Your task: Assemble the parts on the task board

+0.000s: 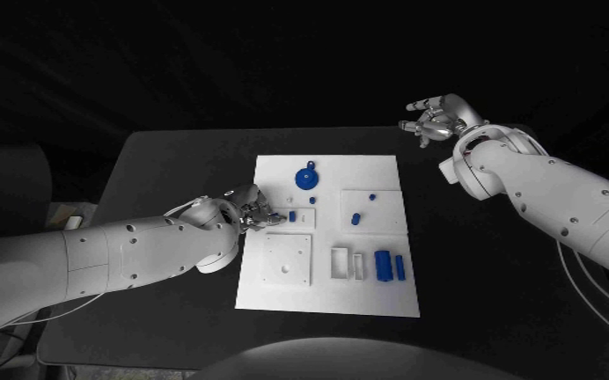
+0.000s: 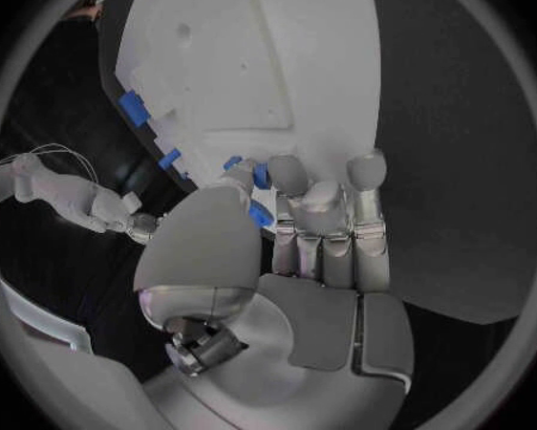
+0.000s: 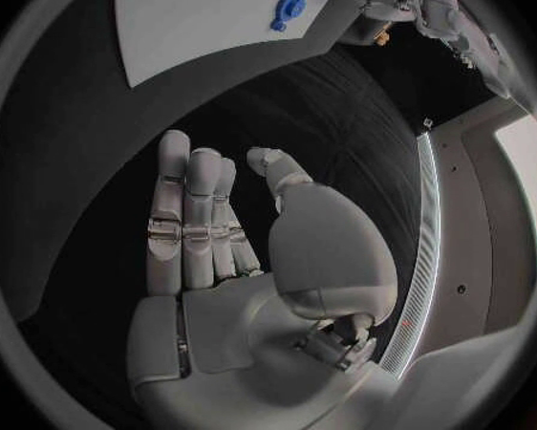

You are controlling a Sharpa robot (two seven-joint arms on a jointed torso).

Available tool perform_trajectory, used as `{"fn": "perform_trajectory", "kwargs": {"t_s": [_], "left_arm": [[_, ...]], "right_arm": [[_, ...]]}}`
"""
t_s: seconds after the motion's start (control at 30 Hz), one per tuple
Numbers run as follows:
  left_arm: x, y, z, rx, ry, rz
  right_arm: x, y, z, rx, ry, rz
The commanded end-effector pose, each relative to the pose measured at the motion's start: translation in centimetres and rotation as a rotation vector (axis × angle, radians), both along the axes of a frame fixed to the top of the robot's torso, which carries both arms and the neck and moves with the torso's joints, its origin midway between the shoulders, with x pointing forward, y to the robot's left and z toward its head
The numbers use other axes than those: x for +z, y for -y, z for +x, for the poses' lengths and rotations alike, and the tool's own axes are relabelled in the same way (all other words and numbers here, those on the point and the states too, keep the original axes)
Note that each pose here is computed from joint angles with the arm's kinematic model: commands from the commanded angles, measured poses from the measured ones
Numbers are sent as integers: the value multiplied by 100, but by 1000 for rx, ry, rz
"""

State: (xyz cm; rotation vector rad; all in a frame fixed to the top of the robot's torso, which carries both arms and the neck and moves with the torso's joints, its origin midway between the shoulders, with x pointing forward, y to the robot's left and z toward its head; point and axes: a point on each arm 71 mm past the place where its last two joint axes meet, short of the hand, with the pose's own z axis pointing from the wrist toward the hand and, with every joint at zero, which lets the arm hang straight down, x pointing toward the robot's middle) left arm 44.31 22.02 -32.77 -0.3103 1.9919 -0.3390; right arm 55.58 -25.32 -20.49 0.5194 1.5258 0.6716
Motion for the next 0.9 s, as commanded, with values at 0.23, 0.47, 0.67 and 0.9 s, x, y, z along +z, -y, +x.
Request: {"fn": "perform_trajectory", "kwargs": {"t_s": [0.23,0.47,0.67,0.9], "left_arm": [[-91,0,-61,-9,-65,7],[-87,5,-77,-19,-73,-24],[-78,-15,-98,-34,-88,-65],[29,-35,-31,-44,-92,-95]], "right_arm": [[-10,-3,-2,6,-6,-1],[-13,2,-2,6,-7,-2],[-23,14,-3,4,-10,-3],[-39,28,-8,3,-15,-4]]}}
